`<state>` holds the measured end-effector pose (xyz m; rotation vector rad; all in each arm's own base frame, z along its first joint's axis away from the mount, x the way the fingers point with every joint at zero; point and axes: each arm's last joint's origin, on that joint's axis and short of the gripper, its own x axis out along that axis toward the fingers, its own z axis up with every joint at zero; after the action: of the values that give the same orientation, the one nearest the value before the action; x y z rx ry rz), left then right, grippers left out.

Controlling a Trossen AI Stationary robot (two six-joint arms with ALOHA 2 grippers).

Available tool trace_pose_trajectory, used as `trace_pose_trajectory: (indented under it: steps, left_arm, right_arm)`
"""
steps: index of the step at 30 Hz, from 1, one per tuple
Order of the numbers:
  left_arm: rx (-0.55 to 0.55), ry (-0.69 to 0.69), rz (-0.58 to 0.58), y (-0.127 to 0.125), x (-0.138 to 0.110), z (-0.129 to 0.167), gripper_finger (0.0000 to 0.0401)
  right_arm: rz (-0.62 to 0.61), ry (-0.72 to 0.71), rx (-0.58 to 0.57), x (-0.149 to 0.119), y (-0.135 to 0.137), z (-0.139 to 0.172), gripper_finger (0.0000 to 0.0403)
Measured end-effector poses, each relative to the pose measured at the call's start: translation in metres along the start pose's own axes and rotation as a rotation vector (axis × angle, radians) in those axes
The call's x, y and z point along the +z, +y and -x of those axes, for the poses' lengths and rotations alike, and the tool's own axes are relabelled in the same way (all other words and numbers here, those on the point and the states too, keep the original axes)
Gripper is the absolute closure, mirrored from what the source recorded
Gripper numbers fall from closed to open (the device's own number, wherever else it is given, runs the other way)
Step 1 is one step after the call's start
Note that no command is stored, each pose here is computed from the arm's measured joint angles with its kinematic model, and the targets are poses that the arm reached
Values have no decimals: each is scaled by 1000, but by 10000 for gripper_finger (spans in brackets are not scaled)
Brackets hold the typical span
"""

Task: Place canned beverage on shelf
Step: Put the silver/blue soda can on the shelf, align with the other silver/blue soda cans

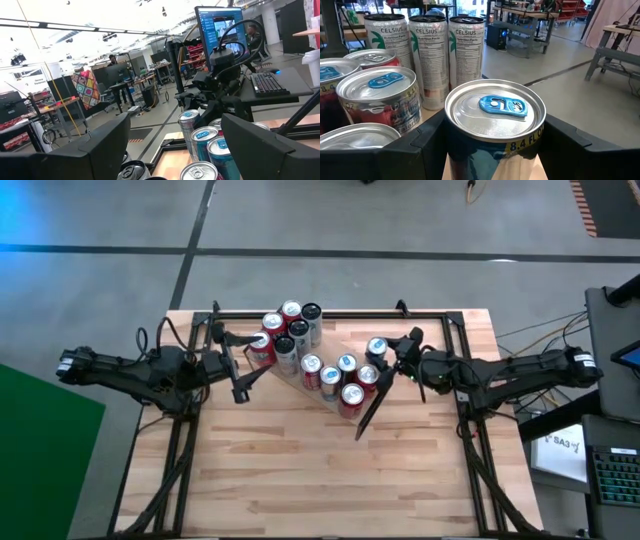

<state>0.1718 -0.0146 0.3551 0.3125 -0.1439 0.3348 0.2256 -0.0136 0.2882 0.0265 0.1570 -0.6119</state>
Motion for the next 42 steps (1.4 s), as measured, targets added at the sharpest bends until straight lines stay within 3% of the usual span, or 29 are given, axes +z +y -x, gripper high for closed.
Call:
trace_pose_trajectory:
  steps: [13,23,30,42]
  left_arm:
    - [0,0,-2,0,0,0,104]
    - [0,0,-7,0,0,0,104]
    - [0,0,-7,0,0,0,104]
    - [-1,2,-7,0,0,0,104]
  right_arm:
    - [-18,14,-1,-2,1,-1,167]
    - [-30,26,-1,-3,1,-1,116]
    - [-35,28,16,-3,1,0,109]
    - [-31,-19,21,15,-2,5,106]
